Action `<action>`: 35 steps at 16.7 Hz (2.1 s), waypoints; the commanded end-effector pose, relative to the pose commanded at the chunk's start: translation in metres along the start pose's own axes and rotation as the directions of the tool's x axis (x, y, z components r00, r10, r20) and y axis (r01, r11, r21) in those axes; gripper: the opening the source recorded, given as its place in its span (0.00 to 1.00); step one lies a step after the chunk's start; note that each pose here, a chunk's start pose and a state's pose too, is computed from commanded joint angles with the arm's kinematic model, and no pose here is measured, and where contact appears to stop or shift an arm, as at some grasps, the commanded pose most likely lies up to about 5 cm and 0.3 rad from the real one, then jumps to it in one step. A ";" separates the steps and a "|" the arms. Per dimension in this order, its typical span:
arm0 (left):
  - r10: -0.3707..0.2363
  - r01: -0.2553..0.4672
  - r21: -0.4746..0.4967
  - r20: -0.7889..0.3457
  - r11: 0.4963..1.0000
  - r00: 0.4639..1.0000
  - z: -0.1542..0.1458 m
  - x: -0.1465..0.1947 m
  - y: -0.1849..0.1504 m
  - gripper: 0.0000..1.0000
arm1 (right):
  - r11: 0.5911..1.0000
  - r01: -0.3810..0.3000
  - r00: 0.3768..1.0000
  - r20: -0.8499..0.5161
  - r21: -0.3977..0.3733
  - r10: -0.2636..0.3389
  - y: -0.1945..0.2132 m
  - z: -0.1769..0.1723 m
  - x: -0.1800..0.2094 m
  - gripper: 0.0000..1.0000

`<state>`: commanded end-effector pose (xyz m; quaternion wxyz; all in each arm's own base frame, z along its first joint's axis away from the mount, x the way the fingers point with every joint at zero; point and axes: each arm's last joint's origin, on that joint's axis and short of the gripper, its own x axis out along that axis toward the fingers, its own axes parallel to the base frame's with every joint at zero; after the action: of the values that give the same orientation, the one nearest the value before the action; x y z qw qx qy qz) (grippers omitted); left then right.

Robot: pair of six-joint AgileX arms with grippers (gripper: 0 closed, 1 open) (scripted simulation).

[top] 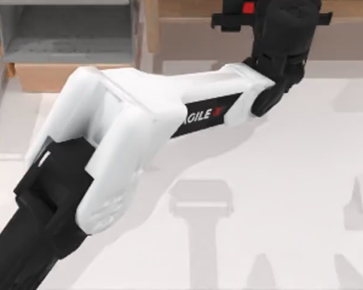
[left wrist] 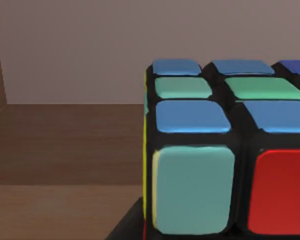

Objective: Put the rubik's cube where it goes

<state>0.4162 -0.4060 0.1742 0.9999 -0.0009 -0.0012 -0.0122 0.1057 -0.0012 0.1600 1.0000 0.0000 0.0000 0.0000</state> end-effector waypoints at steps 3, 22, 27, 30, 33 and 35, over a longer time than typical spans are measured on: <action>0.000 0.000 0.001 -0.001 1.000 1.000 0.005 -0.006 0.000 0.00 | 1.000 0.000 1.000 0.000 0.000 0.000 0.000 0.000 0.000 1.00; -0.266 0.269 0.064 -0.057 0.961 0.962 0.252 -0.069 0.057 0.00 | 1.000 0.000 1.000 0.000 0.000 0.000 0.000 0.000 0.000 1.00; -0.161 0.187 0.146 -0.175 0.971 0.971 0.316 -0.060 0.178 0.00 | 1.000 0.000 1.000 0.000 0.000 0.000 0.000 0.000 0.000 1.00; -0.055 0.124 0.208 -0.312 0.970 0.949 0.322 -0.051 0.250 0.00 | 1.000 0.000 1.000 0.000 0.000 0.000 0.000 0.000 0.000 1.00; 0.061 0.079 0.258 -0.493 0.963 0.868 0.303 -0.035 0.316 0.00 | 1.000 0.000 1.000 0.000 0.000 0.000 0.000 0.000 0.000 1.00; 0.125 0.061 0.271 -0.619 0.961 0.775 0.281 -0.022 0.359 0.00 | 1.000 0.000 1.000 0.000 0.000 0.000 0.000 0.000 0.000 1.00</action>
<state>0.4022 -0.0462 0.4550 0.9324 0.1424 0.3321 0.0057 0.1057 -0.0012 0.1600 1.0000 0.0000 0.0000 0.0000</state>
